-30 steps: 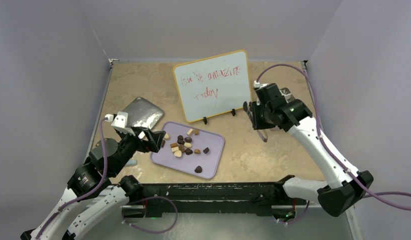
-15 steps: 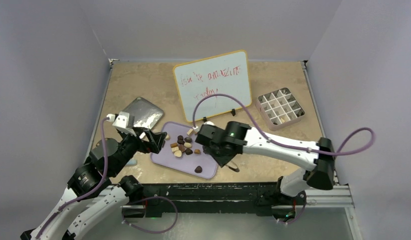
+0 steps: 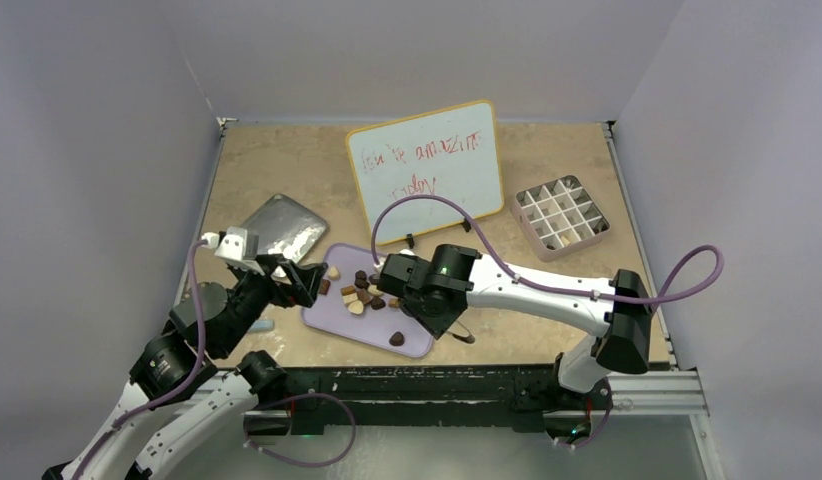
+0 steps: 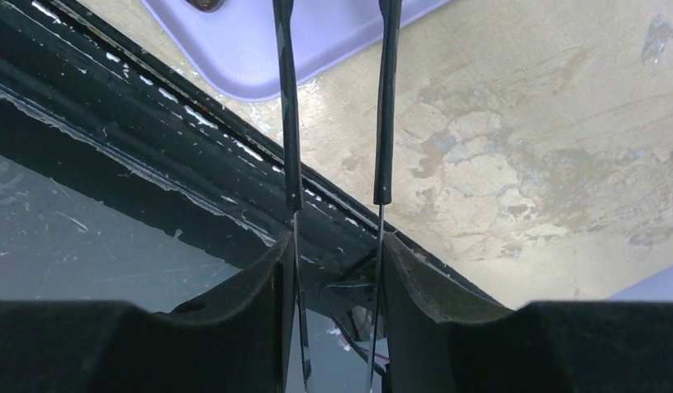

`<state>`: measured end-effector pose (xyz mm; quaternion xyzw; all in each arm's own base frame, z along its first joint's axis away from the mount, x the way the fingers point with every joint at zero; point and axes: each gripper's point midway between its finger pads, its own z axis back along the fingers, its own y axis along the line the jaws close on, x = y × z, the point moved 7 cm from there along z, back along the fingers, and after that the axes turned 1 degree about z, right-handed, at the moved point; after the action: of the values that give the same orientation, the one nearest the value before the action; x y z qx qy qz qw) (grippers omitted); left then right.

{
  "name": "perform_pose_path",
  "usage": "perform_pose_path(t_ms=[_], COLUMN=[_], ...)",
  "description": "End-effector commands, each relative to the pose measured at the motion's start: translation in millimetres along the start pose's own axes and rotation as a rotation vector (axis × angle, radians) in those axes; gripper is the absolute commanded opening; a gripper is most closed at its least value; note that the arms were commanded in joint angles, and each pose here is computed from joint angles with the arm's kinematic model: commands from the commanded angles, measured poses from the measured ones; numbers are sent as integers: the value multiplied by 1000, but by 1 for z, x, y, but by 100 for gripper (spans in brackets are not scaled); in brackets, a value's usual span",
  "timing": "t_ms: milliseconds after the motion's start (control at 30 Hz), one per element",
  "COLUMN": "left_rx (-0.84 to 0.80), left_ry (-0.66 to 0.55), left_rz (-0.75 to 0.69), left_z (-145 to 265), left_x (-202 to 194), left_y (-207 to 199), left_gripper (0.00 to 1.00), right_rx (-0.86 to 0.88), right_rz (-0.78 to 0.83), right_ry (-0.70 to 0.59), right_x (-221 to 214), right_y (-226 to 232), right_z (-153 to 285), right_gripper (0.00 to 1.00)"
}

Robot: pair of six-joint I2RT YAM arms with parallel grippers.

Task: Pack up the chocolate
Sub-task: Pick up the fake chocolate from the plate.

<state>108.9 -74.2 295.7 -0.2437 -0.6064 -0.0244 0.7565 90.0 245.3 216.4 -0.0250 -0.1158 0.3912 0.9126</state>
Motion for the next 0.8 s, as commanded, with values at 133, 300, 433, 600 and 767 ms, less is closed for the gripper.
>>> perform_pose_path(t_ms=[133, 300, 433, 600, 767], left_rx=[17, 25, 29, 40, 42], left_ry=[-8, 3, 12, 2, -12], left_rz=[2, -4, -8, 0, 8], left_z=[-5, -8, -10, -8, -5], left_x=[3, 1, 1, 2, 3], left_y=[-1, -1, -1, 0, 2], left_gripper=[100, 100, 100, 100, 100], right_rx=[9, 48, 65, 87, 90], right_rz=[39, 5, 17, 18, 4], right_ry=[-7, -44, -45, -36, -46], right_x=[11, 19, 21, 20, 19], right_y=[-8, -17, -21, -25, -26], right_z=[-16, -22, -28, -35, -30], right_gripper=[43, 44, 44, 41, 35])
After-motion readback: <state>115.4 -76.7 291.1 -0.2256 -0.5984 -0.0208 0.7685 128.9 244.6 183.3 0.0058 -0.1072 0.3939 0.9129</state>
